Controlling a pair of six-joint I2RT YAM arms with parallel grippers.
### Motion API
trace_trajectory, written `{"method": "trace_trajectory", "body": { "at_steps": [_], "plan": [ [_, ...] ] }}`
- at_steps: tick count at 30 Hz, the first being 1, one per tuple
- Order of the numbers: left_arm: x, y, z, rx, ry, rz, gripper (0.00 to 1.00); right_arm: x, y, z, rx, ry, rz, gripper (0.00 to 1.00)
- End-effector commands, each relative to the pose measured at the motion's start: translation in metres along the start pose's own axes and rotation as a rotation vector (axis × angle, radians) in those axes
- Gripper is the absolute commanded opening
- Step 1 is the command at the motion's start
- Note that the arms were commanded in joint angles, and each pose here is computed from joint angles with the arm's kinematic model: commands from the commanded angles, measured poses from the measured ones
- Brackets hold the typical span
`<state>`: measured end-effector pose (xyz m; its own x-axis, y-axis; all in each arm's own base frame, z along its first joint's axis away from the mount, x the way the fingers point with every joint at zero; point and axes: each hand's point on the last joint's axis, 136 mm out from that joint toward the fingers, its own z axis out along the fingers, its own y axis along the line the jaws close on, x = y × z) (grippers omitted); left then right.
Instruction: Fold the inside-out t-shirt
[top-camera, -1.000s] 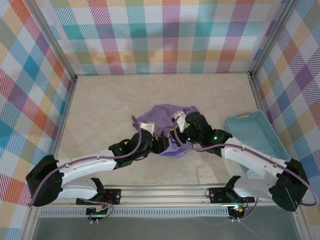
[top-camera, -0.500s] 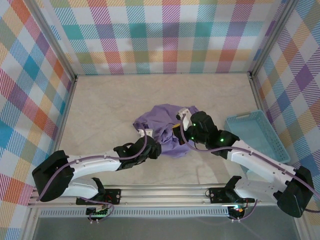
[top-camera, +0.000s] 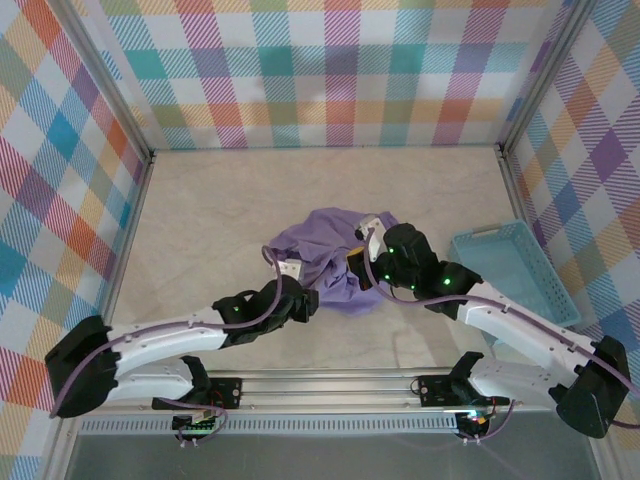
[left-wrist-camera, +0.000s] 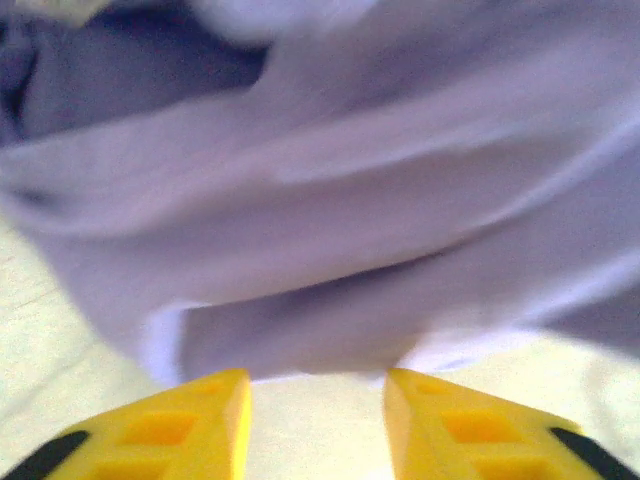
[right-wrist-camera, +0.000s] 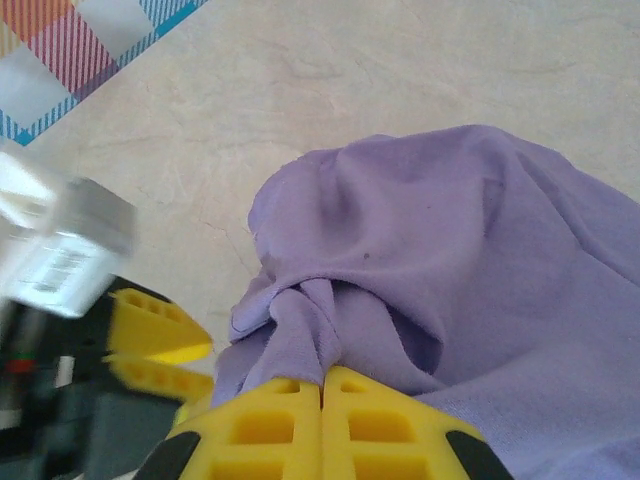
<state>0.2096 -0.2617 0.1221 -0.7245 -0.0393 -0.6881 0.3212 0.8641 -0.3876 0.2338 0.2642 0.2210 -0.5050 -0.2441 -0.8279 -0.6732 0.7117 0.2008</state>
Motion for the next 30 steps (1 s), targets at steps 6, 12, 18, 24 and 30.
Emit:
{"method": "trace_trajectory", "body": {
  "at_steps": [6,12,18,24,30],
  "plan": [
    [-0.034,-0.051,-0.018,0.165,-0.056,-0.08,0.61,-0.002,0.007,0.006,-0.014,-0.027,-0.01,0.0],
    [-0.029,-0.039,0.007,0.038,-0.027,-0.106,0.59,0.0,0.013,0.006,-0.035,-0.028,-0.016,0.0],
    [-0.024,-0.011,0.015,-0.094,-0.034,-0.12,0.35,0.002,0.011,0.002,-0.022,-0.04,-0.01,0.0],
    [0.001,0.018,0.025,-0.166,0.008,-0.105,0.18,-0.01,-0.002,-0.014,-0.007,-0.076,0.066,0.0],
    [0.027,0.043,0.031,-0.197,0.021,-0.113,0.15,-0.02,-0.012,-0.023,0.003,-0.087,0.126,0.0]
  ]
}}
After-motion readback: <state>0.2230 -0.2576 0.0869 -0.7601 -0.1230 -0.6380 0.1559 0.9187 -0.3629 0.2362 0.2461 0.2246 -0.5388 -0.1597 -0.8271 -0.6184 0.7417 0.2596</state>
